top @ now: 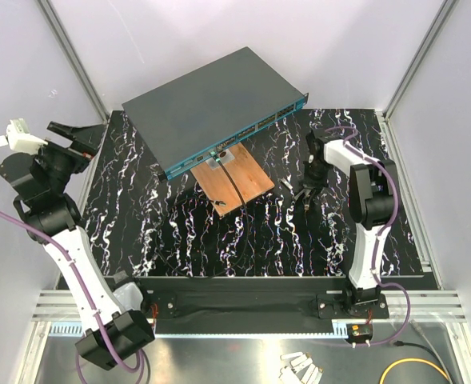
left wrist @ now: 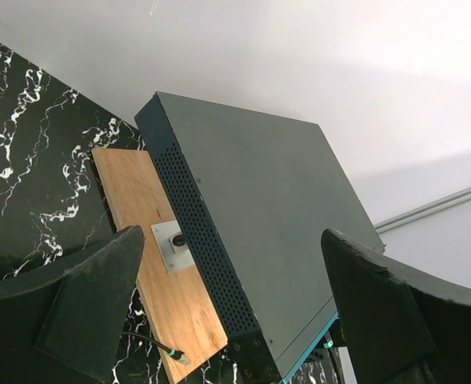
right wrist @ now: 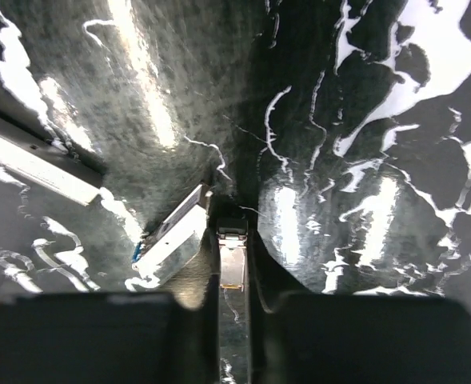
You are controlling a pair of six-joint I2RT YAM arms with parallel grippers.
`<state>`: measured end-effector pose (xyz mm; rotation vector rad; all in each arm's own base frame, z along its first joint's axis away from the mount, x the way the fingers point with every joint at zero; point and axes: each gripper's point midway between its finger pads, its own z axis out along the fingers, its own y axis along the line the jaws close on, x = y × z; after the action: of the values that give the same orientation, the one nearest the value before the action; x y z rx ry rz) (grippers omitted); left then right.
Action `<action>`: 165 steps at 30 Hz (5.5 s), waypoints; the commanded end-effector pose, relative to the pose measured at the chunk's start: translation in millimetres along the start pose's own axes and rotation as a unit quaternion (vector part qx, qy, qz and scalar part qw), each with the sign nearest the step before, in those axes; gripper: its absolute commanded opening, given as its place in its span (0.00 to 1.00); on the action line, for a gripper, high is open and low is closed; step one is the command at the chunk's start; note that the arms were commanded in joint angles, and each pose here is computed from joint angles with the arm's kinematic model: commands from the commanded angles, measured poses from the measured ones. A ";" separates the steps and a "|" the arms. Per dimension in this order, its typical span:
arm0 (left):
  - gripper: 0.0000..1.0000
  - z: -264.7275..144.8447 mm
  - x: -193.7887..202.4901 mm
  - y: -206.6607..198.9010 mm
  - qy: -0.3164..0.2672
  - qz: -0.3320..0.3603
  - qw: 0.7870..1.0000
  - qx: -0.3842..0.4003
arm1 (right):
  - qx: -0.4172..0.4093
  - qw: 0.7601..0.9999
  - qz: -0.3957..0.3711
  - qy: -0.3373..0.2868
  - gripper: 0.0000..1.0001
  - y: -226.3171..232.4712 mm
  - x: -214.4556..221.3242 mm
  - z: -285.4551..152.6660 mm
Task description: Insert the plug into the switch port
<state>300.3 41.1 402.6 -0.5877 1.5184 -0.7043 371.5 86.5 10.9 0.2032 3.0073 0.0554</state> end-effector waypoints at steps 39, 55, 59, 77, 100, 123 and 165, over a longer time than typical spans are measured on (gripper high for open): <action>0.96 -46.1 127.6 -285.3 0.169 -0.019 0.833 0.527 | -0.698 0.498 -0.208 -0.471 0.00 196.1 59.1 -554.1; 0.59 -39.6 148.7 -310.7 0.169 0.018 0.811 0.560 | -0.720 0.486 -0.223 -0.442 0.00 218.7 79.8 -552.5; 0.54 -48.3 152.8 -318.5 0.173 0.025 0.796 0.579 | -0.719 0.487 -0.223 -0.443 0.00 219.6 79.2 -551.0; 0.00 -51.8 174.6 -289.7 0.225 0.148 0.793 0.546 | -0.573 0.550 -0.410 -0.448 0.75 203.3 106.0 -482.3; 0.00 -64.7 229.8 -216.0 0.295 0.419 0.675 0.530 | -0.277 0.713 -0.534 -0.360 1.00 120.0 94.6 -373.2; 0.00 -83.9 281.2 -211.5 0.383 0.450 0.595 0.544 | -0.301 0.528 -0.684 -0.403 0.79 166.3 140.1 -389.0; 0.00 -86.7 280.6 -223.3 0.355 0.446 0.606 0.555 | -0.304 0.548 -0.678 -0.384 0.42 174.0 151.5 -367.6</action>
<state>185.9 -306.0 357.4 1.5224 1.5073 -0.9152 198.4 266.7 343.3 -1.6595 1.4480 0.6256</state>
